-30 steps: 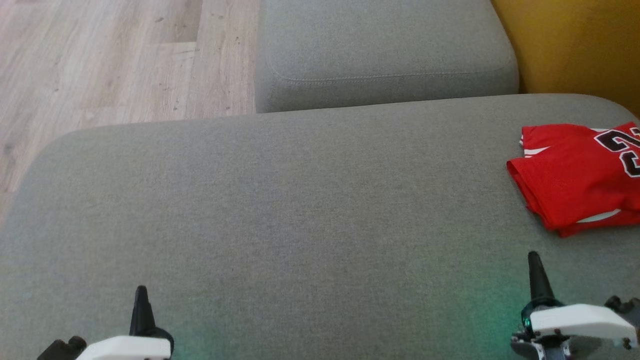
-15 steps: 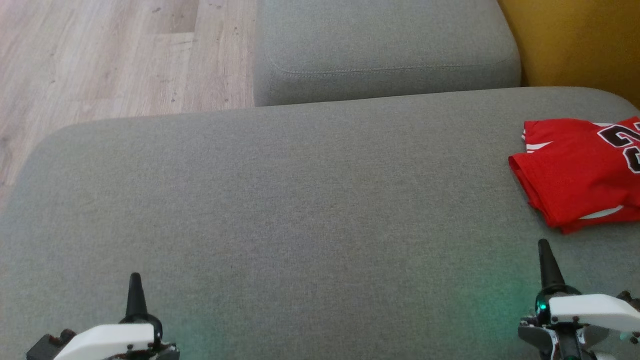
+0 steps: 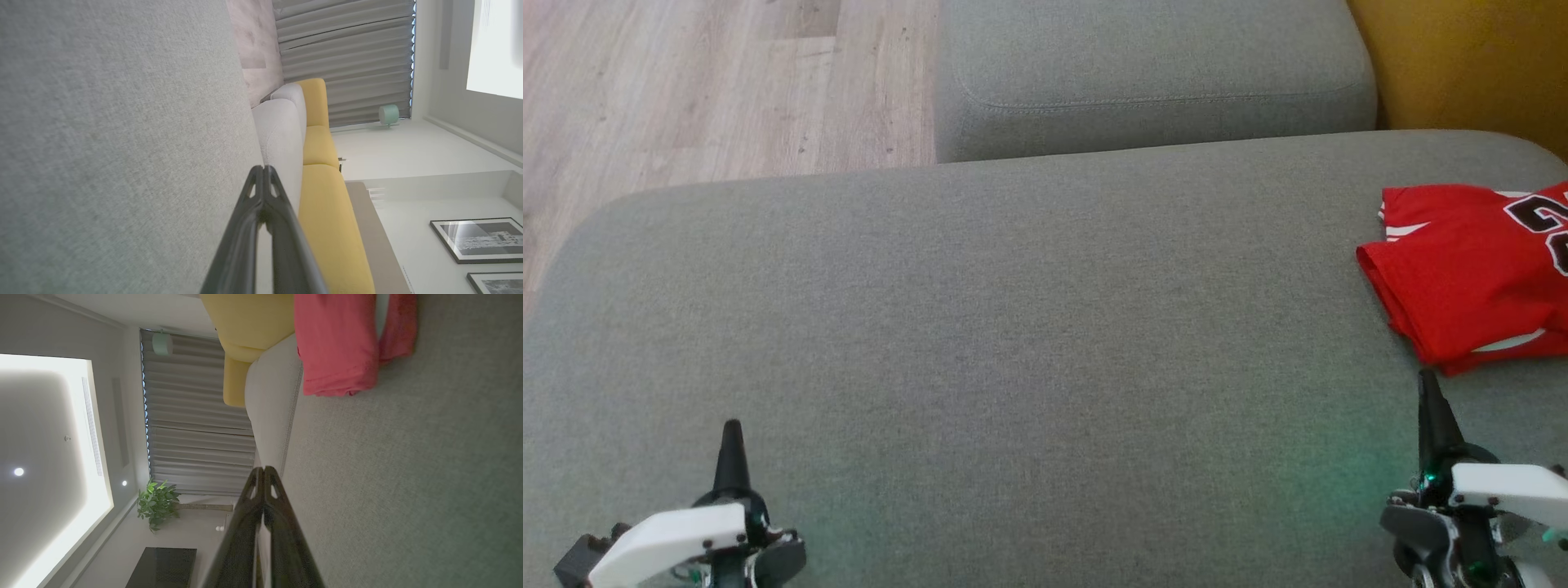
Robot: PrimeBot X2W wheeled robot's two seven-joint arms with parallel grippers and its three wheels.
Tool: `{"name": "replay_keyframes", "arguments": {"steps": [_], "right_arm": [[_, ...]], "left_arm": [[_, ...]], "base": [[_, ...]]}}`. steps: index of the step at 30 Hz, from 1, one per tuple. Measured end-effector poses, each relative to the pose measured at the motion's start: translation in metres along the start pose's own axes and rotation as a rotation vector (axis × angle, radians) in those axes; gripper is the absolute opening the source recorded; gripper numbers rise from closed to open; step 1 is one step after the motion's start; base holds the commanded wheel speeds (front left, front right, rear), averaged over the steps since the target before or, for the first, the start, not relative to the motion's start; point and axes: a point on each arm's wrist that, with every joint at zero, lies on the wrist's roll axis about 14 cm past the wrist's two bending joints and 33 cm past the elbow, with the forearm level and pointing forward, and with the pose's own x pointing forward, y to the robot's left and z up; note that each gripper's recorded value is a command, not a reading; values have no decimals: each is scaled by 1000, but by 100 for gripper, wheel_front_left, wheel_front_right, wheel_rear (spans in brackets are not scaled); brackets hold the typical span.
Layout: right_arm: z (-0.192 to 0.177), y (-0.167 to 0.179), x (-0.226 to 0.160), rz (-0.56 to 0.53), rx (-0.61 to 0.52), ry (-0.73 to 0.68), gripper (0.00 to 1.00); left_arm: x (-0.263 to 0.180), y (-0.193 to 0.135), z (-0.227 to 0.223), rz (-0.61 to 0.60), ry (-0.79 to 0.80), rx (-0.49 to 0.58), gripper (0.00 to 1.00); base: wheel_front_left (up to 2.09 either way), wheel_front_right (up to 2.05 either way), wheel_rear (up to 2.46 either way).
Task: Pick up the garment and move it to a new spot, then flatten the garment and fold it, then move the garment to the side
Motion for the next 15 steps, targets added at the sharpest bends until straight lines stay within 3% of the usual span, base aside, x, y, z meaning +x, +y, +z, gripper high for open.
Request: {"name": "replay_keyframes", "arguments": {"steps": [15], "right_arm": [[9,14,11,45,143,-16,0]], "left_arm": [[11,-14,7,-59,-6,-143,0]], "base": [[0,0,0]]}}
